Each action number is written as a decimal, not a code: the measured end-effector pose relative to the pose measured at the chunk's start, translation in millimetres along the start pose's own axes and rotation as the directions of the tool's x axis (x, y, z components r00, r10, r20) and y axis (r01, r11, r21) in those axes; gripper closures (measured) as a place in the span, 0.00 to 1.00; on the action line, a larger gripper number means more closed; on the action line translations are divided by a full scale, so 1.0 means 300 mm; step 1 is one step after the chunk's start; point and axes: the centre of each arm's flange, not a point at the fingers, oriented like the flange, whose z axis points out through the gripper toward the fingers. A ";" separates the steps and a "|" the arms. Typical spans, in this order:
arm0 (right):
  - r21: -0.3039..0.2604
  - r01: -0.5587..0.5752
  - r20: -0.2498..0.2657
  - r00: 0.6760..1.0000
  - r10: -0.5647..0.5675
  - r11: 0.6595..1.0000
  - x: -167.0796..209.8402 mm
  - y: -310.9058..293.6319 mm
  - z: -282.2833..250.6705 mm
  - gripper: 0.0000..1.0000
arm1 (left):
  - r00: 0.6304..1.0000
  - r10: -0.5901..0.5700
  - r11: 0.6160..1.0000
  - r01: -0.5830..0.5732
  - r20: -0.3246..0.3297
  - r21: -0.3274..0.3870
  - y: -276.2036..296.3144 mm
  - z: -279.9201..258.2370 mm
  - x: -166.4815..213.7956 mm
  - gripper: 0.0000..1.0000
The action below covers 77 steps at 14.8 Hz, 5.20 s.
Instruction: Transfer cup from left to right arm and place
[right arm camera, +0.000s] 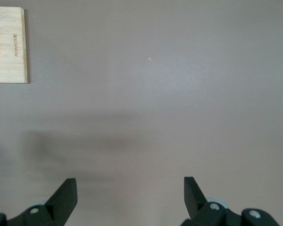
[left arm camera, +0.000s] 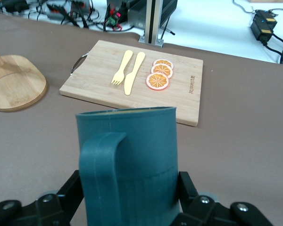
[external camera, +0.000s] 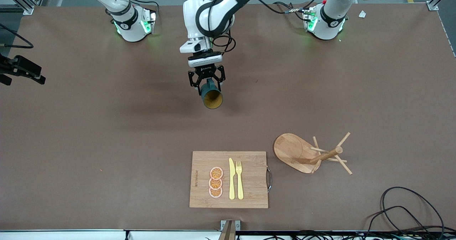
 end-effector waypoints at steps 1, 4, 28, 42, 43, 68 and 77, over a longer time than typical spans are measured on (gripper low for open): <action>0.000 0.000 0.000 1.000 0.000 1.000 0.000 0.000 0.000 0.00 | 0.998 0.026 1.000 -0.026 -0.049 0.004 -0.008 0.028 -0.080 0.15; 0.000 0.000 0.000 1.000 0.000 1.000 0.000 0.001 0.000 0.00 | 0.978 0.089 0.996 -0.088 -0.191 0.013 -0.050 0.116 -0.308 0.15; 0.000 0.000 0.000 1.000 0.000 1.000 0.000 0.000 -0.001 0.00 | 0.972 0.042 0.994 -0.018 -0.229 0.105 -0.002 -0.084 -0.466 0.00; 0.000 0.011 -0.007 1.000 -0.011 1.000 0.001 -0.020 -0.010 0.00 | 0.933 0.175 0.960 -0.233 0.314 0.158 -0.120 -0.254 0.655 0.00; 0.000 0.012 -0.008 1.000 -0.012 1.000 0.001 -0.022 -0.012 0.00 | 0.918 0.174 0.959 -0.240 0.356 0.151 -0.156 -0.221 0.723 0.00; 0.008 0.059 0.018 0.998 -0.059 0.998 -0.006 -0.112 -0.004 0.00 | 0.628 0.249 0.965 -0.229 0.737 -0.131 -1.528 0.077 1.828 0.00; 0.005 -0.003 0.067 0.998 0.003 1.000 -0.026 -0.284 0.025 0.00 | 0.642 0.284 0.955 -0.255 0.712 -0.151 -1.756 -0.065 1.920 0.00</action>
